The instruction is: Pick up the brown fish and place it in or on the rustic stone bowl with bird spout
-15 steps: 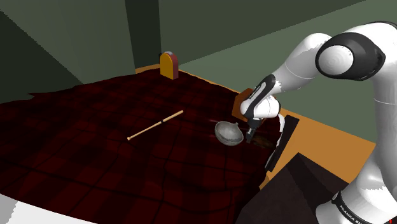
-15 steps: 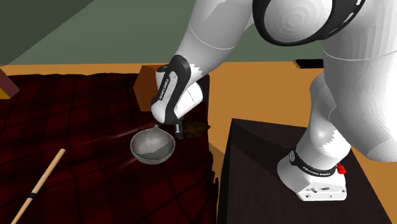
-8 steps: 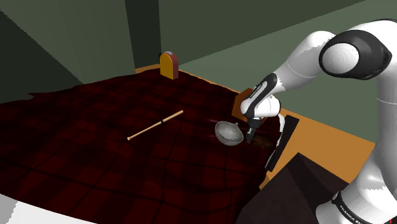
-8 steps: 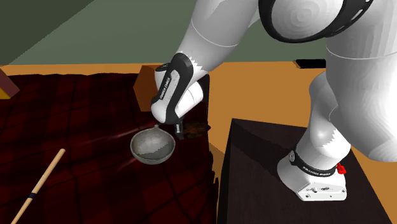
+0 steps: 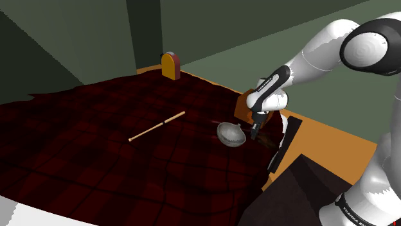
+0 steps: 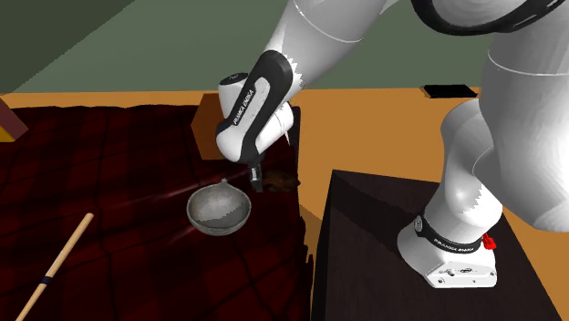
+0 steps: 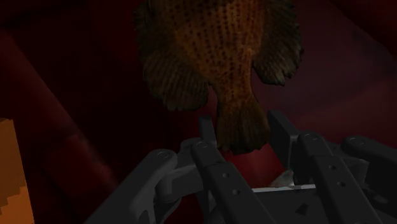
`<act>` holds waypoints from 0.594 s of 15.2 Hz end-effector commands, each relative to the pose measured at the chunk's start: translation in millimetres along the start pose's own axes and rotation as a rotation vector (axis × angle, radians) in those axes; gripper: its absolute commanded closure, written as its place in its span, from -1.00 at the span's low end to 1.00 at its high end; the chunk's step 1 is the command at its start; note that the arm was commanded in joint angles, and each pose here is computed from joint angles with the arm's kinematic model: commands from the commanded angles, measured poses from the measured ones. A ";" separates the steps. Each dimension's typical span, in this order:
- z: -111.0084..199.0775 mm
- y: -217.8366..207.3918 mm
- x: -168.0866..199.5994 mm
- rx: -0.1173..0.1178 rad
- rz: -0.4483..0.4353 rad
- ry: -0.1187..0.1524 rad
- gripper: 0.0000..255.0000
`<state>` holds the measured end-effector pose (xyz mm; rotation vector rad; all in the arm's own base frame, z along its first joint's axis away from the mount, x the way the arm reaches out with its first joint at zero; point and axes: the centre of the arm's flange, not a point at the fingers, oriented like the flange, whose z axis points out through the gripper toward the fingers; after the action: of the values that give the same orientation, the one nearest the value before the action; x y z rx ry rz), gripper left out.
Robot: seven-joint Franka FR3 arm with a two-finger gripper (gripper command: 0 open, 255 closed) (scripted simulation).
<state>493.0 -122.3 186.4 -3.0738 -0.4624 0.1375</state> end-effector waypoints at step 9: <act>-52.0 -3.2 -3.9 0.000 0.000 0.000 1.00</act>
<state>493.1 -120.9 233.1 -3.0735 -0.4625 0.1372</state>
